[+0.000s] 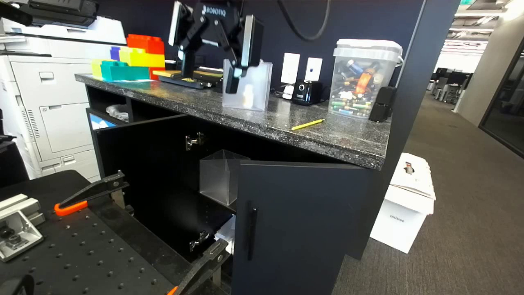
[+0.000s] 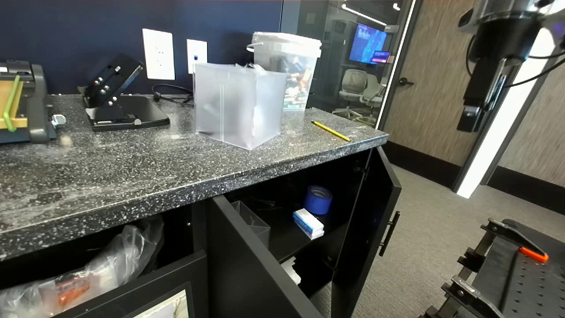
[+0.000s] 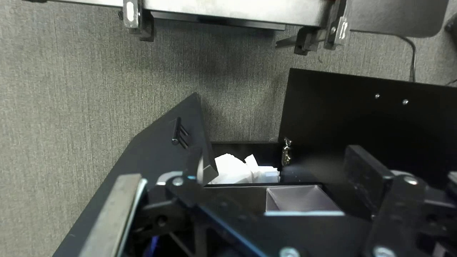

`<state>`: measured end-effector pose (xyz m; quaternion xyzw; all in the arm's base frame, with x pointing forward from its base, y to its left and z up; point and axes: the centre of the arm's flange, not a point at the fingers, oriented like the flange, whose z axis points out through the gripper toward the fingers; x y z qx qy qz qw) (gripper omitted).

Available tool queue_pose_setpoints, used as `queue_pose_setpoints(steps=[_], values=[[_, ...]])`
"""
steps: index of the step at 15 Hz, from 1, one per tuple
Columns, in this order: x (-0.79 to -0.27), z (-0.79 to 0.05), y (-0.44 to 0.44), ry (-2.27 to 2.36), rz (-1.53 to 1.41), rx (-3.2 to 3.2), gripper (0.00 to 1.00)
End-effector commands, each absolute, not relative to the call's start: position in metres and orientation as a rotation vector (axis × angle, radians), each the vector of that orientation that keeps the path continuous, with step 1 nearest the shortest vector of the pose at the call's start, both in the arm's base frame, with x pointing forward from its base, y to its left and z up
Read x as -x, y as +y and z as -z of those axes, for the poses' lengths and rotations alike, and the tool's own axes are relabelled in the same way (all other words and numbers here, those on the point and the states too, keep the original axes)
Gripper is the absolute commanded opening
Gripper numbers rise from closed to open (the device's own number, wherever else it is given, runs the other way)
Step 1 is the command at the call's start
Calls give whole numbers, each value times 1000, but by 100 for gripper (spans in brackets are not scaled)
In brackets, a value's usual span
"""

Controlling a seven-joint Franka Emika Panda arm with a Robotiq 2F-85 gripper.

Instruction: Open the right drawer door

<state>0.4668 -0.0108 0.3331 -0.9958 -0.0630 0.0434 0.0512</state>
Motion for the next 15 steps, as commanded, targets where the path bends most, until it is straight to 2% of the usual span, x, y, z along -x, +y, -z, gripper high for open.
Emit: queue_pose_setpoints(steps=[1,7,15], values=[[-523,-274,1,-31,-113,2997,100],[-565,-213,26,156,-47,2969,100],[-582,-168,40,222,57,2992,100]])
